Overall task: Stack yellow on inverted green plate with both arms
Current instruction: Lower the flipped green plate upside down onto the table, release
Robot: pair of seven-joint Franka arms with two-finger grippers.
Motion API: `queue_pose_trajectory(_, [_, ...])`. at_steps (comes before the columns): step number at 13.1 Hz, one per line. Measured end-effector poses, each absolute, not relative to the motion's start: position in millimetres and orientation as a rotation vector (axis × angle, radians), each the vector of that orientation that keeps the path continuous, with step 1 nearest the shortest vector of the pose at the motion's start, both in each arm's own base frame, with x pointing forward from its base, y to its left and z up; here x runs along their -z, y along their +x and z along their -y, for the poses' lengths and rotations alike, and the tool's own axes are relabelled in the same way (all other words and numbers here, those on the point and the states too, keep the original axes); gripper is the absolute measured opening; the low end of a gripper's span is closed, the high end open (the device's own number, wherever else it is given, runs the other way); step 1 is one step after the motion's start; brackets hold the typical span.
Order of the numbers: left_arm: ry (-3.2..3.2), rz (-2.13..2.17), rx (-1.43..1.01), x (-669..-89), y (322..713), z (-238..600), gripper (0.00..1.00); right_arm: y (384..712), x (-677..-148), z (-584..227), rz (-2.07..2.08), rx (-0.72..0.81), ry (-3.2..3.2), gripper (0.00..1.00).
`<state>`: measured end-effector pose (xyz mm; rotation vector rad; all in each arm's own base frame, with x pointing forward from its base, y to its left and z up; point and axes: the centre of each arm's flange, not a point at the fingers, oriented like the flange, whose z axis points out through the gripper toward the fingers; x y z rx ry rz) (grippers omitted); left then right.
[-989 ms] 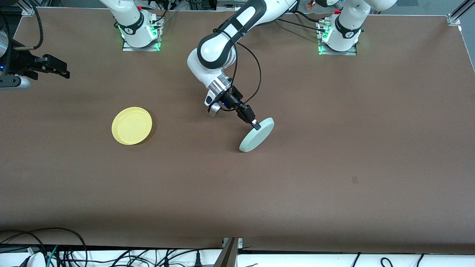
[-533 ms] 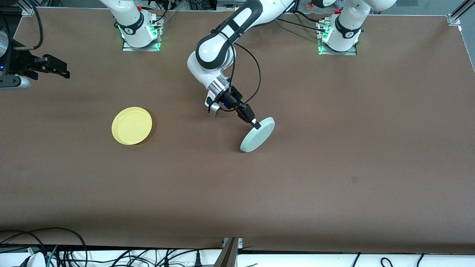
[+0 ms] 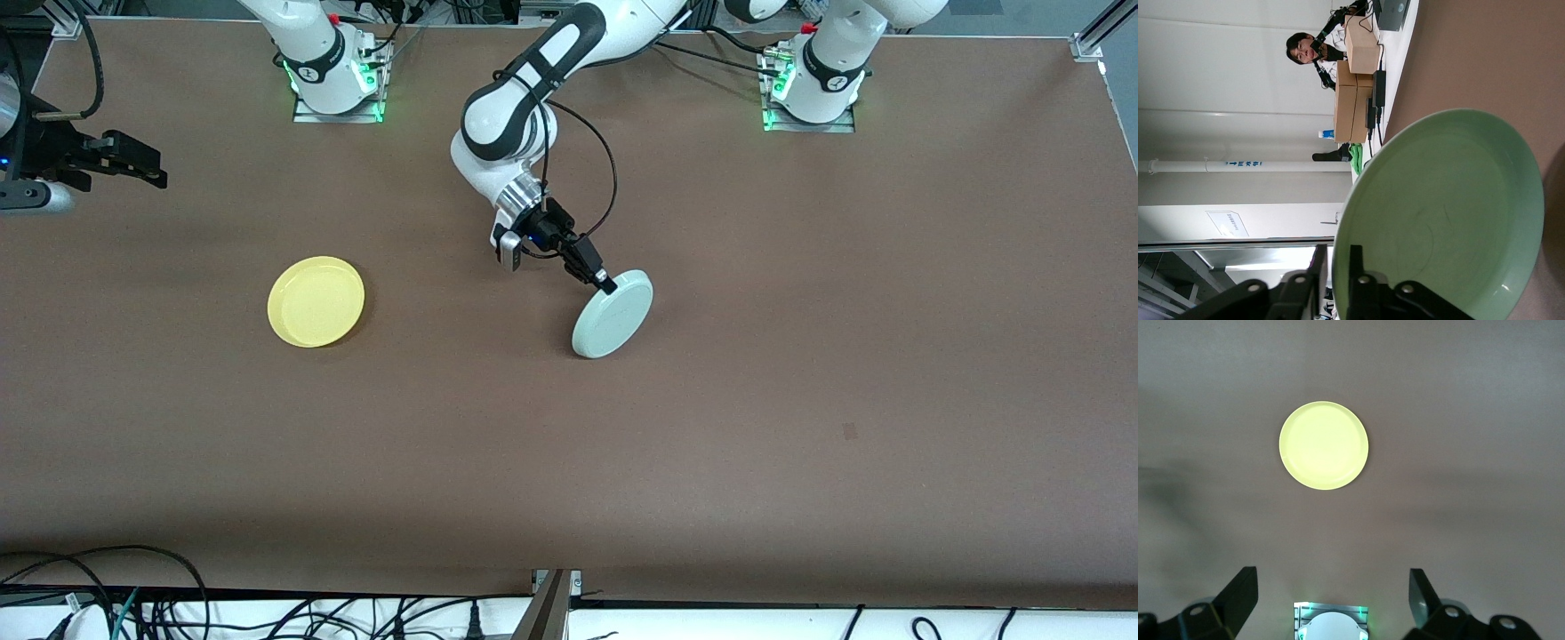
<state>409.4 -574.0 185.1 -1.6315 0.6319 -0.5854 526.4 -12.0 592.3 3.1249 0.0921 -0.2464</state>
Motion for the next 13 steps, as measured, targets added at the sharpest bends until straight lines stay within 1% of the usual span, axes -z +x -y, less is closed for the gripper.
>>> queue_pose_trajectory(4, [-1.652, -0.626, 0.618, -179.5, 400.4, 580.0, 0.69, 526.4, -592.3, 12.0, -0.092, 0.246, 3.125, 1.00])
queue_pose_trajectory(6, [-1.685, -0.629, 0.664, -170.3, 387.0, 589.4, 0.92, 526.4, -592.3, 12.0, -0.092, 0.246, 3.125, 1.00])
queue_pose_trajectory(7, [-1.713, -0.630, 0.699, -164.8, 379.9, 595.4, 1.00, 526.4, -592.3, 12.0, -0.092, 0.246, 3.125, 1.00])
queue_pose_trajectory(10, [-1.862, -0.614, 0.792, -153.0, 360.9, 613.8, 1.00, 526.4, -592.3, 12.0, -0.092, 0.246, 3.125, 1.00])
queue_pose_trajectory(13, [-2.051, -0.605, 0.892, -147.8, 357.8, 632.2, 1.00, 526.4, -592.3, 12.0, -0.092, 0.246, 3.125, 1.00])
